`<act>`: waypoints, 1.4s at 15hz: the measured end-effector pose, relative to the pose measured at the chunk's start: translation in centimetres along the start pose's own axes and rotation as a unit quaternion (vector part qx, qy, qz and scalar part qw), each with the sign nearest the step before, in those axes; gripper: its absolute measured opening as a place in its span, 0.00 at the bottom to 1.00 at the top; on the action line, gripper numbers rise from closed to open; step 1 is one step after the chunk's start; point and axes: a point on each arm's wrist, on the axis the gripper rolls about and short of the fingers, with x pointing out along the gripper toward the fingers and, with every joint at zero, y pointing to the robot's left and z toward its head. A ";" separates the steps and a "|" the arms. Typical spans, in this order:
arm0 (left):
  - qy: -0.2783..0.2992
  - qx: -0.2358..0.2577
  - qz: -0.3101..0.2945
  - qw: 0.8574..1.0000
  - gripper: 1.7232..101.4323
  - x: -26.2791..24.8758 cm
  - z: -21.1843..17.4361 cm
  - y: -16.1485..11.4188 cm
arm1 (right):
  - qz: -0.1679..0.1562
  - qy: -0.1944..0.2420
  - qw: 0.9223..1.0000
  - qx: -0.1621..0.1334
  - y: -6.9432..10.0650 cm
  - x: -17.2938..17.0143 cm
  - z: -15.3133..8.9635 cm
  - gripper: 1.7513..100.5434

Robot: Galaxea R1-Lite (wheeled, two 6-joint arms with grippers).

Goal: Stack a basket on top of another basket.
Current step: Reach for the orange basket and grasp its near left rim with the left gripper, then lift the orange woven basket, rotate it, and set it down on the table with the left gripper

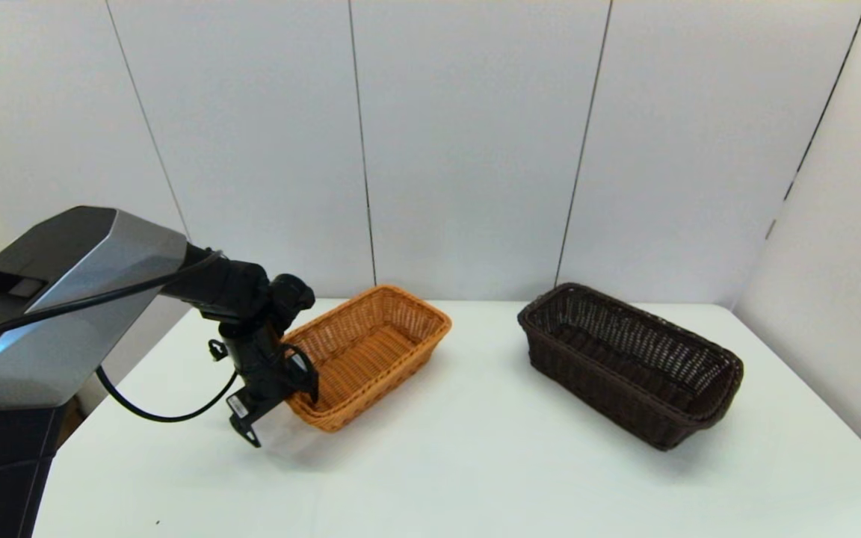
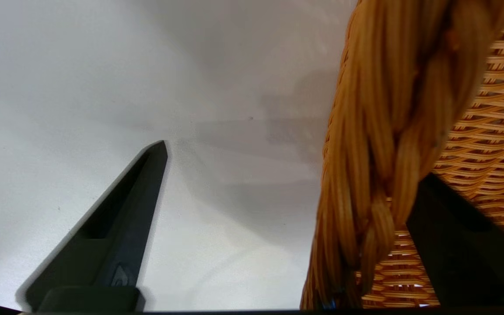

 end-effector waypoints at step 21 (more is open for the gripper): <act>-0.005 -0.001 -0.017 1.000 0.15 -0.7 0.2 0.1 | 0.000 0.000 1.000 0.000 0.0 0.0 0.0 0.97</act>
